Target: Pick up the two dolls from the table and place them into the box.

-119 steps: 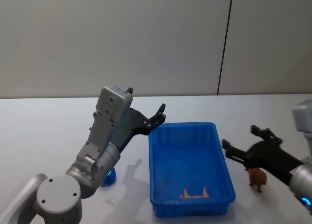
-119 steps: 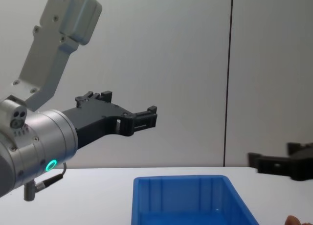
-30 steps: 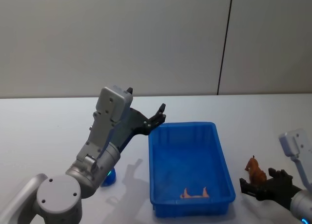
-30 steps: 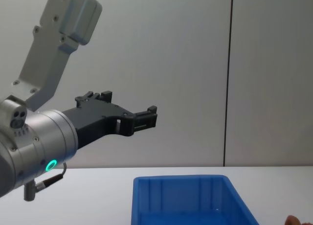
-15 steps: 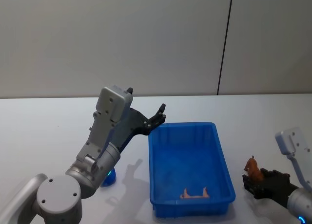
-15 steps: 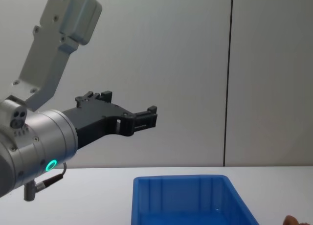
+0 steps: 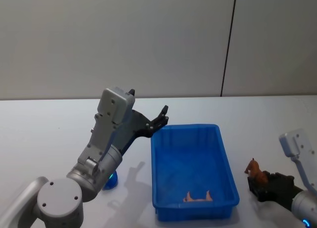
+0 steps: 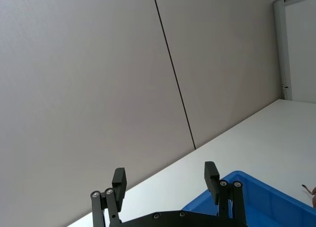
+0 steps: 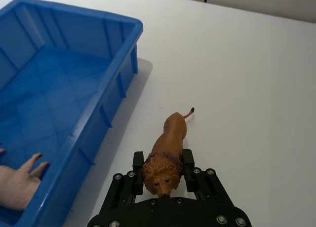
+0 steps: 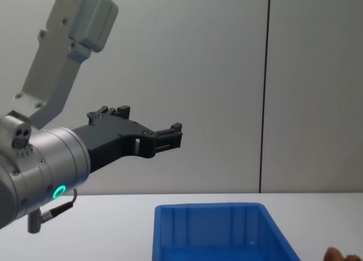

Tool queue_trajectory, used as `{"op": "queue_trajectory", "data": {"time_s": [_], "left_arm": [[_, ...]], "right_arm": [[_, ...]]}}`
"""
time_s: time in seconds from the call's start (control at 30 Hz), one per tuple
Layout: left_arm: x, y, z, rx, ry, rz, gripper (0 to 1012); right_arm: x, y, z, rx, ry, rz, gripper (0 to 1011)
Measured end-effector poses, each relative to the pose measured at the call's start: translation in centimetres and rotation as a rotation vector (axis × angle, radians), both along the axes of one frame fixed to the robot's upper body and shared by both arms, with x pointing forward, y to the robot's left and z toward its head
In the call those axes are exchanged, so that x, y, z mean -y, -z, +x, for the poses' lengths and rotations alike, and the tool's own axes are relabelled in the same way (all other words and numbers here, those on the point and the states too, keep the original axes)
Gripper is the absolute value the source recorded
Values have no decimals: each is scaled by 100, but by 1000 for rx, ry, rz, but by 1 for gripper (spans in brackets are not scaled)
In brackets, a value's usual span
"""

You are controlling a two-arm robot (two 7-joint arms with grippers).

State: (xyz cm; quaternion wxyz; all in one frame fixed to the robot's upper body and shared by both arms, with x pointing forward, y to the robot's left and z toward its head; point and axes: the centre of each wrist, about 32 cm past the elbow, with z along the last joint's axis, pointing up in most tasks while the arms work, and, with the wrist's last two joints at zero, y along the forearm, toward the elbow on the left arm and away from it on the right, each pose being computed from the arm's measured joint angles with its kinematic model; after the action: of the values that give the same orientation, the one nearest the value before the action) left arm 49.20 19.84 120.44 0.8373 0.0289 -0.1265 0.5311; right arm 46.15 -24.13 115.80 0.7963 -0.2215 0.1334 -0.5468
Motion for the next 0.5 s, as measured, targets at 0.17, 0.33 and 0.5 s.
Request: {"op": "queue_trajectory", "data": {"time_s": [0.17,0.33,0.5], "left_arm": [[0,0,0,0,0,0,1001],[0,0,0,0,0,0,1001],[0,0,0,0,0,0,1001]], "right_arm": [[8,-41,-10,38,3,-4,439],[14,-108,-22,92,4,-12,439],[11,-188,-29,149,-3,-16,439]]}}
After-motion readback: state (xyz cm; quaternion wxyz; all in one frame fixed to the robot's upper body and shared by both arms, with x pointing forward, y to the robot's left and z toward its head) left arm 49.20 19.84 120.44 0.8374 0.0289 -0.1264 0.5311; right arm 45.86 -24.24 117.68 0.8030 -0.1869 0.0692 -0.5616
